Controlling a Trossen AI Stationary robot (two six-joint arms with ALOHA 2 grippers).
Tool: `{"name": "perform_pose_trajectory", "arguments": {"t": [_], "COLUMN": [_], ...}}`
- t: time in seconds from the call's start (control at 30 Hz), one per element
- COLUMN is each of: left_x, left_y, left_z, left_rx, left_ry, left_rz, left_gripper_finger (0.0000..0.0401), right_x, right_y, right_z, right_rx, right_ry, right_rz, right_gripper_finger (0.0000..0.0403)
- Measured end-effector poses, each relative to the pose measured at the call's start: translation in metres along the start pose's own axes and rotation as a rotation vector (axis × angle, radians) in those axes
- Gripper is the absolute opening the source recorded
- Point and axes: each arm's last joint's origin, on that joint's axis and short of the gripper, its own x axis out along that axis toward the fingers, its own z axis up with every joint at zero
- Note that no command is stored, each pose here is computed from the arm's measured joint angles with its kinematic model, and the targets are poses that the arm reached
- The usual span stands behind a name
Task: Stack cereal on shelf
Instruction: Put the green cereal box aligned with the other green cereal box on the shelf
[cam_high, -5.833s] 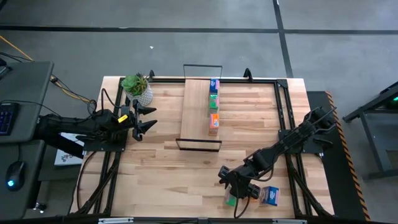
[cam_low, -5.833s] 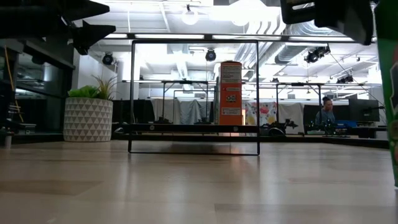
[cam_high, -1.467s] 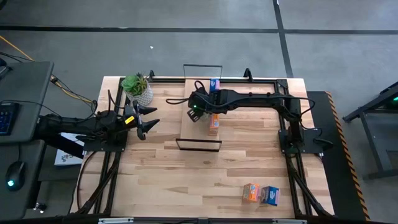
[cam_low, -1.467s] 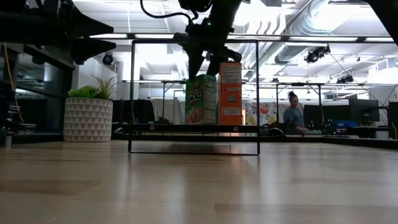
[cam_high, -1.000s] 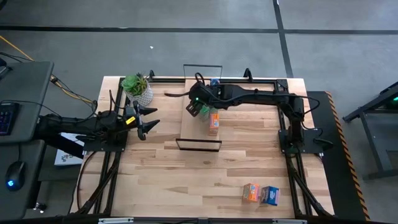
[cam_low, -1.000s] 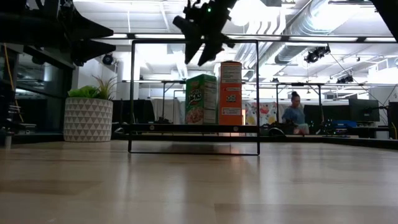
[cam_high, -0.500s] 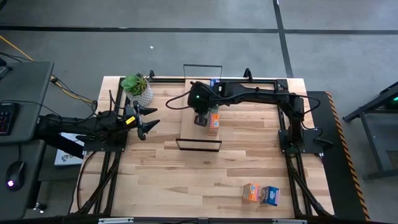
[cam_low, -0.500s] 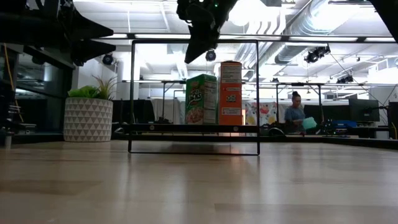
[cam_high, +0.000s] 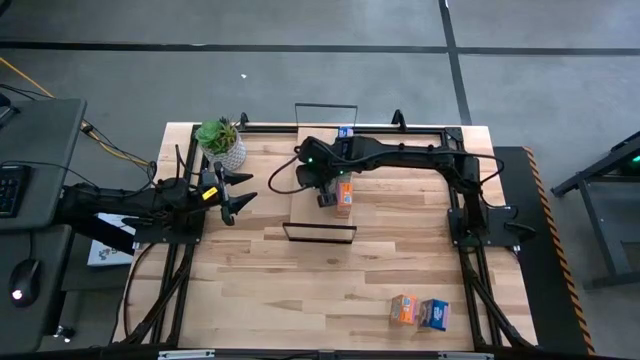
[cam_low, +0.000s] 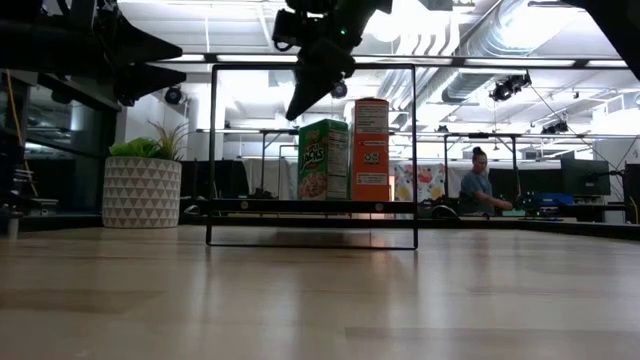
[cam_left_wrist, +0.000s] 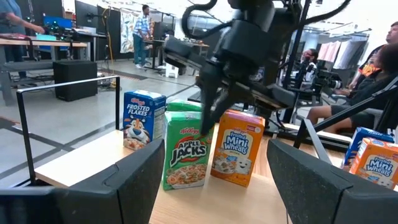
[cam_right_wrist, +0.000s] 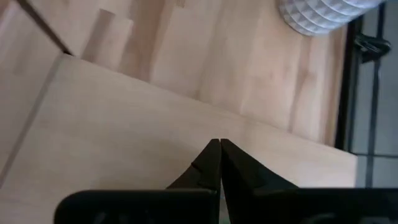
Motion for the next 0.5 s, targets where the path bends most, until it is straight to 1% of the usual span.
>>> {"name": "perform_pose_trajectory", "arguments": {"t": [0.2,0.33,0.5], "left_x": [0.0,0.0,0.0], "left_y": [0.0,0.0,0.0], "left_z": [0.0,0.0,0.0], "left_rx": [0.0,0.0,0.001], "left_ry": [0.0,0.0,0.0], "left_rz": [0.0,0.0,0.0], "left_gripper_finger": [0.0275,0.0275,0.0275], "right_x": [0.0,0.0,0.0], "right_y": [-0.009,-0.013,-0.018], "right_z": [-0.005,-0.01,-0.015], "right_rx": [0.005,0.016,0.036], "right_ry": [0.031,0.057,0.091], "right_rz": [-0.045,-0.043,-0.067], "right_gripper_finger": [0.0,0.0,0.0]}}
